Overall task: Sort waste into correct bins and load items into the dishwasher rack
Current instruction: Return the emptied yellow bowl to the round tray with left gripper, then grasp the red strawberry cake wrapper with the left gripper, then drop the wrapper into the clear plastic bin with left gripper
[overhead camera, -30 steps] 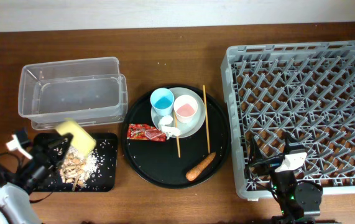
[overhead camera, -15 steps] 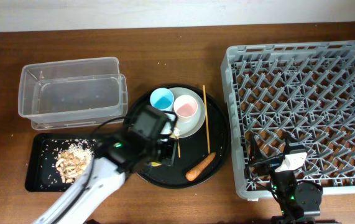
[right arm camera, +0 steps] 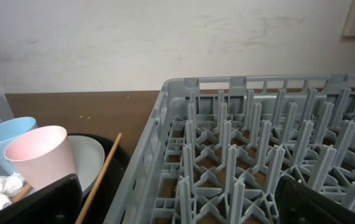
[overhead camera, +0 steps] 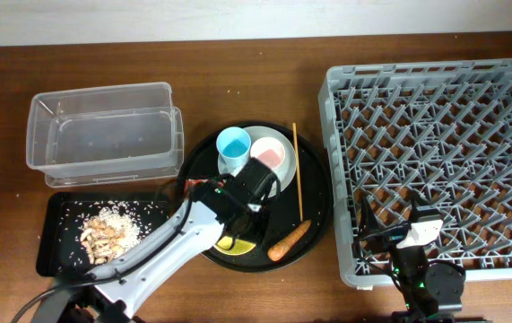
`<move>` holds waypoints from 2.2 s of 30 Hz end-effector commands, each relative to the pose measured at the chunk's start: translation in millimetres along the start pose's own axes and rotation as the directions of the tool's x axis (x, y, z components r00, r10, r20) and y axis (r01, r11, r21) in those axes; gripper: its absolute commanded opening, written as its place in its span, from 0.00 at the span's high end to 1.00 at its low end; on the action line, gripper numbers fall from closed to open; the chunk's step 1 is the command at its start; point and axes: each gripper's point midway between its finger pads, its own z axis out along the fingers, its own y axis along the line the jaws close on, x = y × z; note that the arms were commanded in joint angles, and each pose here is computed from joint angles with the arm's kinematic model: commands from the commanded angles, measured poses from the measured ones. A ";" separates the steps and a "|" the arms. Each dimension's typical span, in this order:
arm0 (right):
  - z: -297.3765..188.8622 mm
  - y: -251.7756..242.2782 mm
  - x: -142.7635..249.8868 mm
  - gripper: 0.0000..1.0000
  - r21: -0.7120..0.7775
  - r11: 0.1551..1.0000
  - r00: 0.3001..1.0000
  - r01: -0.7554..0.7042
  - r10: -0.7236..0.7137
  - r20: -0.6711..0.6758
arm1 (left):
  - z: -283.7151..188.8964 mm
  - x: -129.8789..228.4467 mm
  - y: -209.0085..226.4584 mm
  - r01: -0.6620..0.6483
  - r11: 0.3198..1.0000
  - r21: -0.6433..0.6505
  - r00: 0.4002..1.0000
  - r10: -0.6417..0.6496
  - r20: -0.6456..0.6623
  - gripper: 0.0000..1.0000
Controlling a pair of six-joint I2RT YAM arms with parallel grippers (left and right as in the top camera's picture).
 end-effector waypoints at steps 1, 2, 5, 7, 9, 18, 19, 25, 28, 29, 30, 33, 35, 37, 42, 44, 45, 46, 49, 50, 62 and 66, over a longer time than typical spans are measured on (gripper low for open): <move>0.1 1.3 2.6 0.02 -0.005 1.000 1.000 -0.002 0.002 -0.005 | -50.6 -40.0 2.8 -0.020 0.996 -0.086 0.987 0.033 0.156 0.55; 0.1 1.2 2.6 0.02 -0.005 1.000 1.000 -0.002 0.002 -0.005 | -64.7 -49.5 15.3 0.000 0.987 -0.163 0.980 0.032 0.194 0.53; 0.1 1.2 2.6 0.02 -0.005 1.000 1.000 -0.001 0.001 -0.005 | -78.0 -63.4 55.9 0.096 0.958 -0.269 0.969 -0.029 0.245 0.50; 0.1 1.2 2.6 0.02 -0.005 1.000 1.000 -0.002 0.002 -0.005 | -80.9 -66.4 74.8 0.151 0.949 -0.277 0.964 -0.080 0.254 0.57; 0.1 1.2 2.6 0.02 -0.005 1.000 1.000 -0.002 0.002 -0.005 | -83.0 -64.4 98.7 0.217 0.931 -0.293 0.957 -0.145 0.250 0.56; 0.1 1.3 2.6 0.02 -0.005 1.000 1.000 -0.002 0.002 -0.005 | -20.9 -48.4 136.4 0.698 0.709 -0.100 0.691 -0.630 0.355 0.43; 0.1 1.2 2.6 0.02 -0.005 1.000 1.000 -0.002 0.002 -0.005 | -13.4 -45.2 138.1 0.742 0.666 -0.073 0.642 -0.676 0.363 0.42; 0.1 1.2 2.6 0.02 -0.005 1.000 1.000 -0.002 0.002 -0.005 | 15.9 -41.0 134.7 0.818 0.571 0.064 0.516 -0.779 0.355 0.42; 0.1 1.2 2.6 0.02 -0.005 1.000 1.000 -0.002 0.002 -0.005 | 16.4 -46.6 134.7 0.846 0.522 0.113 0.453 -0.814 0.364 0.42; 0.1 1.2 2.6 0.02 -0.005 1.000 1.000 -0.001 0.001 -0.005 | 15.6 -49.6 134.3 0.843 0.523 0.125 0.450 -0.813 0.369 0.42; 0.1 1.2 2.6 0.02 -0.005 1.000 1.000 -0.002 0.002 -0.005 | 16.0 -49.4 134.4 0.846 0.518 0.126 0.445 -0.817 0.367 0.42; 0.1 1.2 2.6 0.02 -0.005 1.000 1.000 -0.001 0.001 -0.005 | 29.9 -48.4 136.8 0.851 0.515 0.103 0.451 -0.818 0.358 0.42; 0.1 1.2 2.6 0.02 -0.005 1.000 1.000 -0.002 0.002 -0.005 | 43.6 -44.5 139.7 0.857 0.510 0.071 0.458 -0.819 0.345 0.42; 0.1 1.2 2.6 0.02 -0.005 1.000 1.000 -0.002 0.002 -0.005 | 49.5 -44.3 140.8 0.858 0.509 0.064 0.460 -0.819 0.343 0.61; 0.1 1.2 2.6 0.02 -0.005 1.000 1.000 -0.002 0.002 -0.005 | 46.2 -46.8 143.4 0.853 0.518 0.063 0.464 -0.808 0.364 1.00; 0.1 1.2 2.6 0.02 -0.005 1.000 1.000 -0.001 0.001 -0.005 | 14.2 -65.4 136.7 0.793 0.597 0.121 0.505 -0.755 0.419 0.99; 0.1 1.2 2.6 0.02 -0.005 1.000 1.000 -0.001 0.001 -0.005 | -7.8 -74.2 134.4 0.759 0.633 0.152 0.511 -0.724 0.464 1.00; 0.1 1.2 2.6 0.02 -0.005 1.000 1.000 -0.002 0.002 -0.005 | -44.3 -84.2 131.6 0.704 0.682 0.196 0.504 -0.675 0.539 0.99; 0.1 1.3 2.6 0.02 -0.005 1.000 1.000 -0.001 0.001 -0.005 | -133.7 -91.8 157.8 0.649 0.687 0.327 0.346 -0.650 0.677 1.00; 0.1 1.2 2.6 0.02 -0.005 1.000 1.000 -0.001 0.001 -0.005 | -153.0 -92.2 176.8 0.653 0.675 0.342 0.285 -0.638 0.715 1.00; 0.1 1.2 2.6 0.02 -0.005 1.000 1.000 -0.002 0.002 -0.005 | -137.8 -140.7 340.0 0.678 0.710 0.191 0.207 -0.434 0.877 0.37; 0.1 1.2 2.6 0.02 -0.005 1.000 1.000 -0.002 0.002 -0.005 | -194.9 -164.8 235.4 0.353 0.852 0.387 0.456 -0.518 0.724 0.37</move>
